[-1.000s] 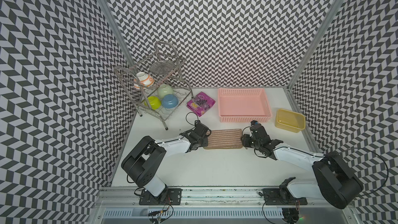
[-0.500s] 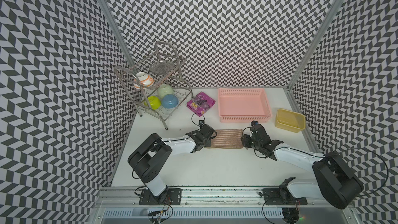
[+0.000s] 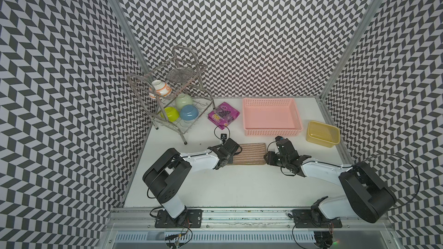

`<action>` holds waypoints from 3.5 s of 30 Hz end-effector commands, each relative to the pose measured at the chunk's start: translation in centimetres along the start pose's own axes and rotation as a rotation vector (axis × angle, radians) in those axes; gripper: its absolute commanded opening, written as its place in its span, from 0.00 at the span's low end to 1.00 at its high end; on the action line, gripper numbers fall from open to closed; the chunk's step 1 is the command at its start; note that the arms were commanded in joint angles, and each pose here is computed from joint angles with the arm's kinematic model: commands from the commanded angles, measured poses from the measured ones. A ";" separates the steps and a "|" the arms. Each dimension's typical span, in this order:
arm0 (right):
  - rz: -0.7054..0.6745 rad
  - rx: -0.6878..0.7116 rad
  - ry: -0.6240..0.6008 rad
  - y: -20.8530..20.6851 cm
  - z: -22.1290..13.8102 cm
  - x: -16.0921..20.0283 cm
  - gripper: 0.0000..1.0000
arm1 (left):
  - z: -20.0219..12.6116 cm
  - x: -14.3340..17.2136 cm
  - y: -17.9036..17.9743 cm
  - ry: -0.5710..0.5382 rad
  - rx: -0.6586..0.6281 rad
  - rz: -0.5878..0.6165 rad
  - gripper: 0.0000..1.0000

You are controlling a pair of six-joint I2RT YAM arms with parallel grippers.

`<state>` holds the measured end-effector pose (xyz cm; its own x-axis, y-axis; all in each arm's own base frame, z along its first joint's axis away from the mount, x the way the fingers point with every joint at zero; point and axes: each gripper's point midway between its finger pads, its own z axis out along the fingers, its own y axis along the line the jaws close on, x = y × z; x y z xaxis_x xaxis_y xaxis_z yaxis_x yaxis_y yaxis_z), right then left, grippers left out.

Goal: Fold the square dishcloth
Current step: Fold the cleaning item at the center of the board.

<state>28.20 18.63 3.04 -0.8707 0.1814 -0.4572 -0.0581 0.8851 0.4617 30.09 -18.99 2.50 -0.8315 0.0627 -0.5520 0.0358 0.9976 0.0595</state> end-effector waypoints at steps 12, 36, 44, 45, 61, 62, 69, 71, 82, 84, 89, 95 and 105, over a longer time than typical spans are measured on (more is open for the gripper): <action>0.037 -0.125 -0.010 3.0 0.4 -1.2 0.39 | -4.0 -4.3 0.5 -0.077 -0.026 0.050 0.00; 0.075 -0.090 0.012 1.3 1.4 0.4 0.10 | -8.7 -8.0 -5.9 -0.138 0.266 0.067 0.00; 0.074 -0.096 0.010 1.3 1.3 0.6 0.09 | -9.4 -8.1 -11.9 -0.103 0.530 0.081 0.00; 0.072 -0.097 0.008 1.3 1.3 0.6 0.09 | -9.2 -7.9 -12.3 -0.091 0.542 0.083 0.00; 0.049 -0.154 -0.008 1.9 1.2 0.7 0.09 | -5.7 -6.1 -17.2 0.009 0.645 0.027 0.00; 0.048 -0.157 -0.010 1.9 1.2 0.7 0.09 | -5.5 -5.9 -17.5 0.018 0.653 0.026 0.00; 0.047 -0.155 -0.012 1.8 1.2 0.7 0.09 | -4.7 -5.5 -18.6 0.040 0.681 0.006 0.00; 0.047 -0.156 -0.014 1.8 1.2 0.6 0.09 | -4.6 -5.5 -18.8 0.046 0.686 0.003 0.00; 0.048 -0.150 -0.013 1.6 1.3 0.5 0.09 | -4.3 -4.9 -20.1 0.071 0.725 0.015 0.00; 0.048 -0.149 -0.013 1.6 1.3 0.6 0.09 | -4.2 -4.8 -20.3 0.077 0.733 0.021 0.00; 0.049 -0.149 -0.010 1.5 1.3 0.6 0.09 | -4.1 -4.6 -20.7 0.082 0.737 0.028 0.00; 0.048 -0.149 -0.013 1.6 1.3 0.5 0.09 | -3.6 -4.0 -21.1 0.105 0.749 0.035 0.00; 0.047 -0.148 -0.012 1.5 1.3 0.6 0.09 | -3.4 -3.9 -21.6 0.108 0.757 0.037 0.00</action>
<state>27.89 20.61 2.39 -0.8779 0.2302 -0.4199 -0.0692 0.8066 0.5870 30.25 -39.33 5.15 -0.8850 0.1332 -0.4460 0.3734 0.7753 -0.5094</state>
